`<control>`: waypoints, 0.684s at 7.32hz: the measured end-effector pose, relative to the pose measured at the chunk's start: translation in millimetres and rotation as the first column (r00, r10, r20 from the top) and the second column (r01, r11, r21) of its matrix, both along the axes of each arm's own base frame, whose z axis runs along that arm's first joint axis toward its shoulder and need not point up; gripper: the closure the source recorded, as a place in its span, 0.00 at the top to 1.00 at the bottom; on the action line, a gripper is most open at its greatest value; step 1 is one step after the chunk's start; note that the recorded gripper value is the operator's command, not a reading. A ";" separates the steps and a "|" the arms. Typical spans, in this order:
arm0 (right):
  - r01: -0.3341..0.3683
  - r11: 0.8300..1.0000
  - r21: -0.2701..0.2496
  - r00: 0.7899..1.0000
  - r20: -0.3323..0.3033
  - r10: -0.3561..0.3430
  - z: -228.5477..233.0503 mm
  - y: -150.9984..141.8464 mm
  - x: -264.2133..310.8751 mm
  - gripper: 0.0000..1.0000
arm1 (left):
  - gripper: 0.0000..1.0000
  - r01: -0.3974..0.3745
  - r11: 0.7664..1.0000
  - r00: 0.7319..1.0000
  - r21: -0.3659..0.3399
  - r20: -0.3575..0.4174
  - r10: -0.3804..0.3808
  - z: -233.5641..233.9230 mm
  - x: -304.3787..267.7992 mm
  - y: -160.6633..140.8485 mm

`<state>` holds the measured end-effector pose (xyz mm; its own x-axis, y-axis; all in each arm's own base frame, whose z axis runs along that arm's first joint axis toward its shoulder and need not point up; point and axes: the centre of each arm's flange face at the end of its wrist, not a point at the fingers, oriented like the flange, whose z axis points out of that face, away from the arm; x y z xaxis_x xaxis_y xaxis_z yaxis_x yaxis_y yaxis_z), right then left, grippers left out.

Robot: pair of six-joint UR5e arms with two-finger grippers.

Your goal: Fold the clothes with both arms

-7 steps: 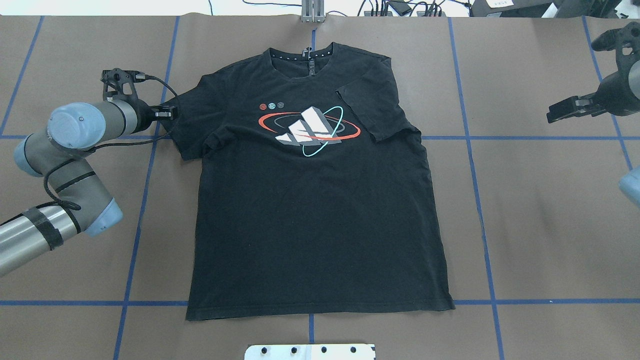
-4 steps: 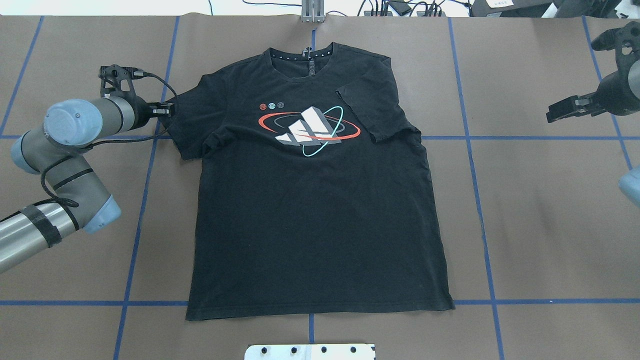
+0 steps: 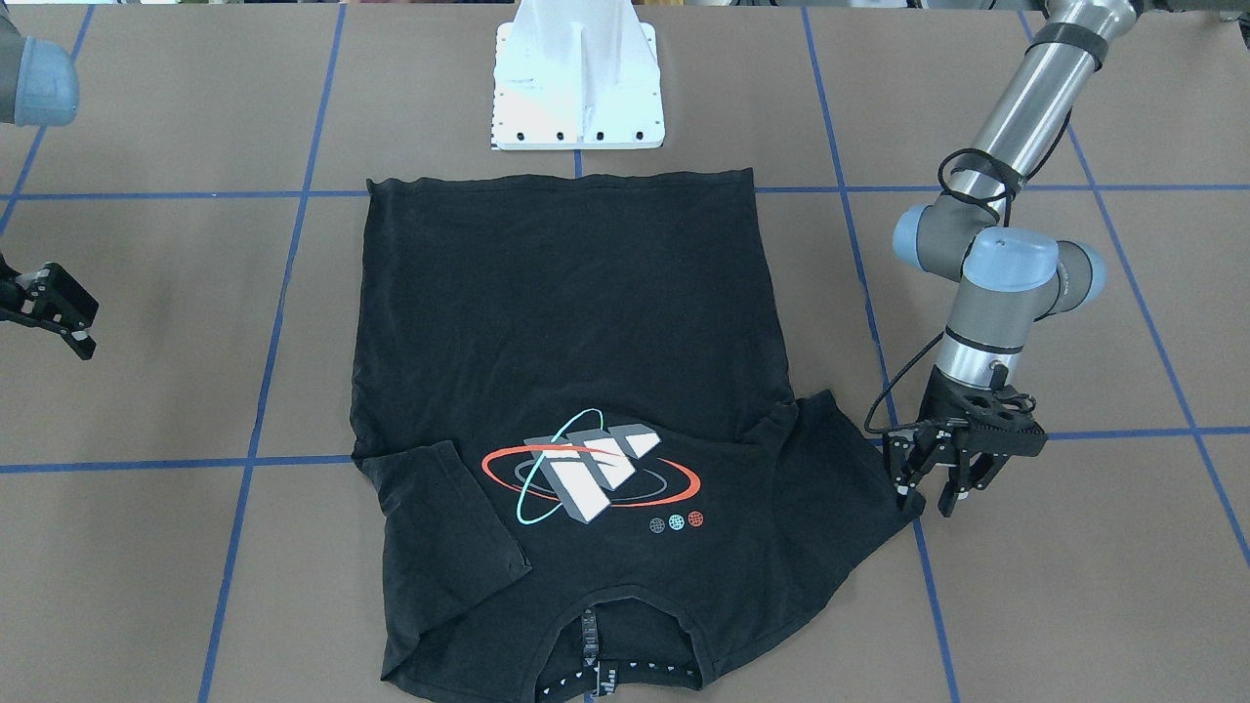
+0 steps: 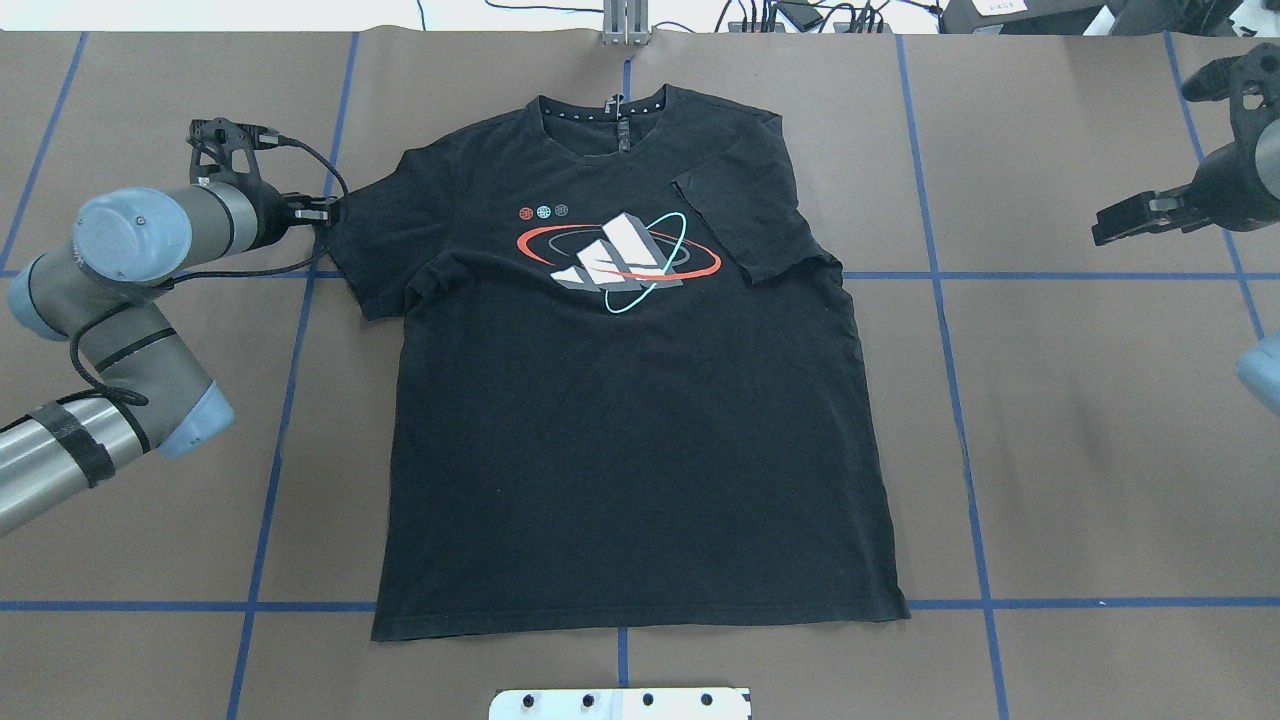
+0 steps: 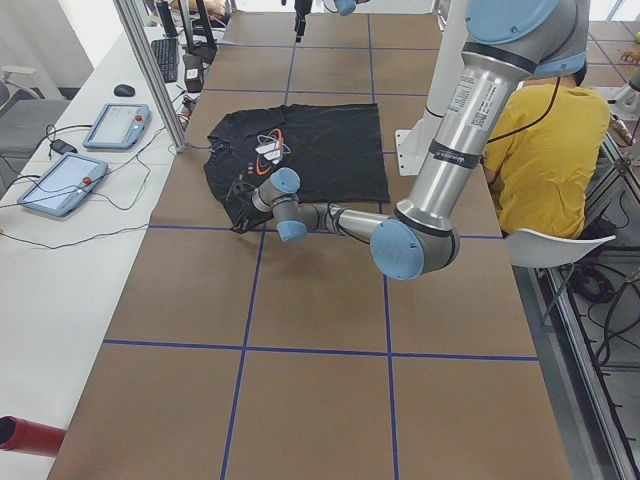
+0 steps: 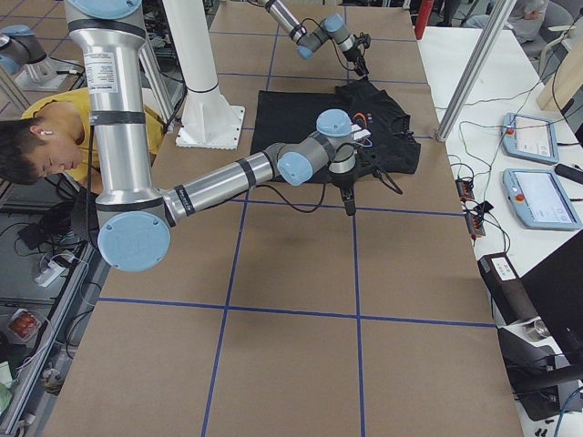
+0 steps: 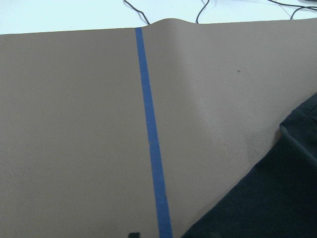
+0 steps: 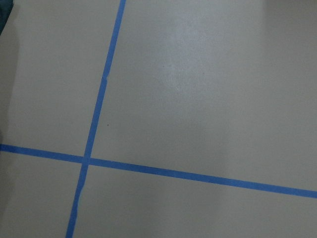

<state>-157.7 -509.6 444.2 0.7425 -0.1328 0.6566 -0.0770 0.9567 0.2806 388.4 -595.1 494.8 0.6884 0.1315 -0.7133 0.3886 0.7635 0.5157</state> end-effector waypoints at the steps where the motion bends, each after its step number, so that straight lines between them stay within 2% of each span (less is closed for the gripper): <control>1: 0.000 1.000 0.000 1.000 0.000 0.000 0.1 0.0 0.0 1.00 | 0.53 -0.005 1.000 1.000 0.000 0.007 0.005 3.2 -0.1 1.4; 5: 0.000 1.000 -0.001 1.000 -0.001 0.000 0.8 0.0 0.0 1.00 | 0.49 -0.012 1.000 1.000 -0.003 0.015 0.012 8.0 1.5 4.0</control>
<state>-157.7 -509.6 445.0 0.7430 -0.1323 0.6561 -0.0765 0.9571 0.2796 389.9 -591.1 502.7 0.6973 0.1374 -0.7035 0.3718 0.7698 0.5189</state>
